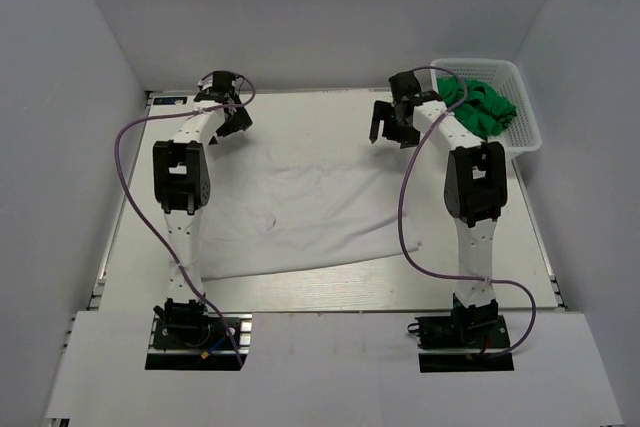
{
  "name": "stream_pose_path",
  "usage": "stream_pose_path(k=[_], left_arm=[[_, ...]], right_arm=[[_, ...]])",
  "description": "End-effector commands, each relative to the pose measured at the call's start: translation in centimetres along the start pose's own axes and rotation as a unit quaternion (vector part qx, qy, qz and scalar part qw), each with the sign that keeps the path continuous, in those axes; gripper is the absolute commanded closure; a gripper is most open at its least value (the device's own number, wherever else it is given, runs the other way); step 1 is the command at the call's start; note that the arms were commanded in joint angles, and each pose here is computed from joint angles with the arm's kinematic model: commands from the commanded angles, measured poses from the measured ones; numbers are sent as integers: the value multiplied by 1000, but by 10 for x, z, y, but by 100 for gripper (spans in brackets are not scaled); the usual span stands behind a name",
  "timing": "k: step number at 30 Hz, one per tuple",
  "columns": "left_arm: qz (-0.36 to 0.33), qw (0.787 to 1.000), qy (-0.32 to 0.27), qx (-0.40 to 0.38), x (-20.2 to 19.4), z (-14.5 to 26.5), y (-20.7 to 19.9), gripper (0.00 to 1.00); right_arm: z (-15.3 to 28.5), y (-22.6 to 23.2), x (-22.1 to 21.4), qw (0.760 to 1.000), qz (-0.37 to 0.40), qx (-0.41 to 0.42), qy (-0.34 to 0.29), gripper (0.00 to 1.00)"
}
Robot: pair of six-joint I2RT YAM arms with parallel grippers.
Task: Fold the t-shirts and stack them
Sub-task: Grap the side of the flattened tshirt furthest away from the robot with both arms
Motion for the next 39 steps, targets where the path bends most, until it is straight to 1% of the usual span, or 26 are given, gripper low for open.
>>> stream_pose_path(k=[1, 2, 3, 5, 7, 9, 11, 12, 14, 15, 17, 18, 19, 21, 22, 23, 27, 32, 39], left_arm=[[-1, 997, -72, -10, 32, 18, -2, 0], [-3, 997, -77, -14, 34, 17, -3, 0], [-6, 998, -64, -27, 28, 14, -7, 0], [-15, 998, -57, -27, 24, 9, -6, 4], [-20, 999, -42, -23, 15, 6, -2, 9], [-19, 1000, -18, -17, -2, 0, 5, 16], [-19, 999, -7, -38, -9, 4, 3, 22], [-26, 999, 5, -33, -23, -1, 5, 27], [-25, 999, 5, -39, -24, 3, 5, 32], [-27, 999, 10, -36, -29, 1, 8, 38], [-29, 999, 7, -41, -30, 2, 3, 46], [-29, 999, 9, -45, -31, 2, 2, 53], [-29, 998, 13, -50, -32, 3, 1, 67], [-28, 998, 9, -53, -28, 4, -2, 85], [-28, 998, 8, -53, -28, 4, -2, 98], [-27, 998, 4, -56, -24, 6, -4, 100], [-30, 998, 2, -63, -23, 6, -6, 100], [-31, 997, -10, -71, -15, 14, -9, 100], [-30, 997, -13, -73, -15, 21, -6, 100]], right_arm=[[8, -7, 10, 1000, 0, -11, -6, 10], [7, -10, 10, 1000, -2, -14, -6, 10], [6, -11, 8, 1000, -4, -16, -4, 10], [5, -16, 10, 1000, -11, -18, -5, 10], [4, -16, 9, 1000, -18, -17, -4, 10], [4, -18, 10, 1000, -25, -16, -5, 10], [2, -17, 8, 1000, -27, -12, -3, 10], [2, -17, 8, 999, -31, -9, -2, 10], [1, -19, 8, 999, -38, -10, 0, 10], [1, -18, 6, 999, -38, -8, 3, 10], [1, -18, 7, 999, -40, -5, -1, 10], [1, -18, 8, 999, -39, -6, -5, 10], [-1, -19, 6, 999, -37, -7, -3, 10], [-3, -16, 6, 1000, -26, 2, -5, 10], [-3, -15, 6, 1000, -24, 5, -5, 10], [-4, -13, 8, 1000, -17, 9, -11, 10], [-14, -15, 3, 1000, -5, 1, -6, 10], [-28, -19, 10, 1000, -10, -15, -16, 10], [-49, -12, -5, 1000, -28, 5, 8, 10]])
Point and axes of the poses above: each gripper's point midway between its finger pads, its own z axis back along the fingers, its own y axis along the line the jaws close on, x = y × z, the point moved 4 cm from there along z, back along the fingers, and after that the axes turned 6 degrees about z, right-handed, at the moved point
